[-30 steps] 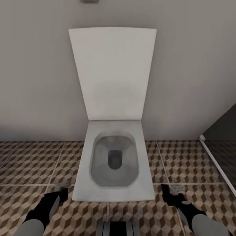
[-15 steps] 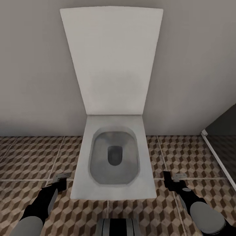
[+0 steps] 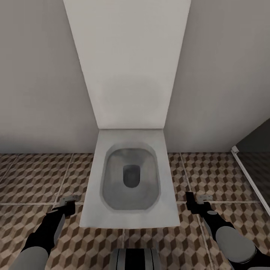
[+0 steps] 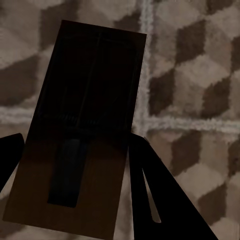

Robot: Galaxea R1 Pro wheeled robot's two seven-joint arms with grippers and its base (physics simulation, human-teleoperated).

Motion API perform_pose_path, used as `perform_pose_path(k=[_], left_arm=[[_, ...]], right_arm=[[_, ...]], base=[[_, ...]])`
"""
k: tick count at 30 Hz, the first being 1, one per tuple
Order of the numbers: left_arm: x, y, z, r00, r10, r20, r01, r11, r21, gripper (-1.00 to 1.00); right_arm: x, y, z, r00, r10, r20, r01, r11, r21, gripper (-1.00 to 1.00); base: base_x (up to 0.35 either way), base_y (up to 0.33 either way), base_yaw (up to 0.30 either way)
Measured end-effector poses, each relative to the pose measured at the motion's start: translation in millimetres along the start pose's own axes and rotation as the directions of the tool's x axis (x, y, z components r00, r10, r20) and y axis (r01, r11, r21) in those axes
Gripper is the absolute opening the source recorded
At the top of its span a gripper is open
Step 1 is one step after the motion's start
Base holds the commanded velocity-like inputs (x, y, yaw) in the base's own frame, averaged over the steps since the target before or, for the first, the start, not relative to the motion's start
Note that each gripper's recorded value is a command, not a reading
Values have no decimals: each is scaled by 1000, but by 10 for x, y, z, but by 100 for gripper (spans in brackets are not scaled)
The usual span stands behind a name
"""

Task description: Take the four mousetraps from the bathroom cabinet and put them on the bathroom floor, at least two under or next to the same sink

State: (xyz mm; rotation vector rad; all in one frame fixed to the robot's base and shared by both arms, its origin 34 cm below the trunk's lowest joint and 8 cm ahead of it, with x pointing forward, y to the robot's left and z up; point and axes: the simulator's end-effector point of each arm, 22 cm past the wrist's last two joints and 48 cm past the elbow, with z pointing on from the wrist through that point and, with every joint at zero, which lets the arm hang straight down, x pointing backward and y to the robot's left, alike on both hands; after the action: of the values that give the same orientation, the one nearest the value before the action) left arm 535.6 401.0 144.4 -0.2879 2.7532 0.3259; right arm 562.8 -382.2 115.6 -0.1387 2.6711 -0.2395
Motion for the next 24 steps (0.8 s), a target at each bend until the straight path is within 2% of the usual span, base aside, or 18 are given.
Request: perform_pose_path(k=[3,9,24], left_arm=[[-27,62,3,1000,-1,8,1,1000,-8,-100],[-193,57,-3,996,-3,86,3,1000,-6,-100],[-230,-22,-7,995,-3,104,0,1000,28,-100]], right_arm=[[-23,13,0,1000,-1,10,1,1000,-3,-100],[-33,18,0,1000,-2,15,2,1000,-4,-100],[-35,19,0,1000,-3,16,3,1000,-4,-100]], base=[[0,0,0],[0,0,0],[0,0,0]])
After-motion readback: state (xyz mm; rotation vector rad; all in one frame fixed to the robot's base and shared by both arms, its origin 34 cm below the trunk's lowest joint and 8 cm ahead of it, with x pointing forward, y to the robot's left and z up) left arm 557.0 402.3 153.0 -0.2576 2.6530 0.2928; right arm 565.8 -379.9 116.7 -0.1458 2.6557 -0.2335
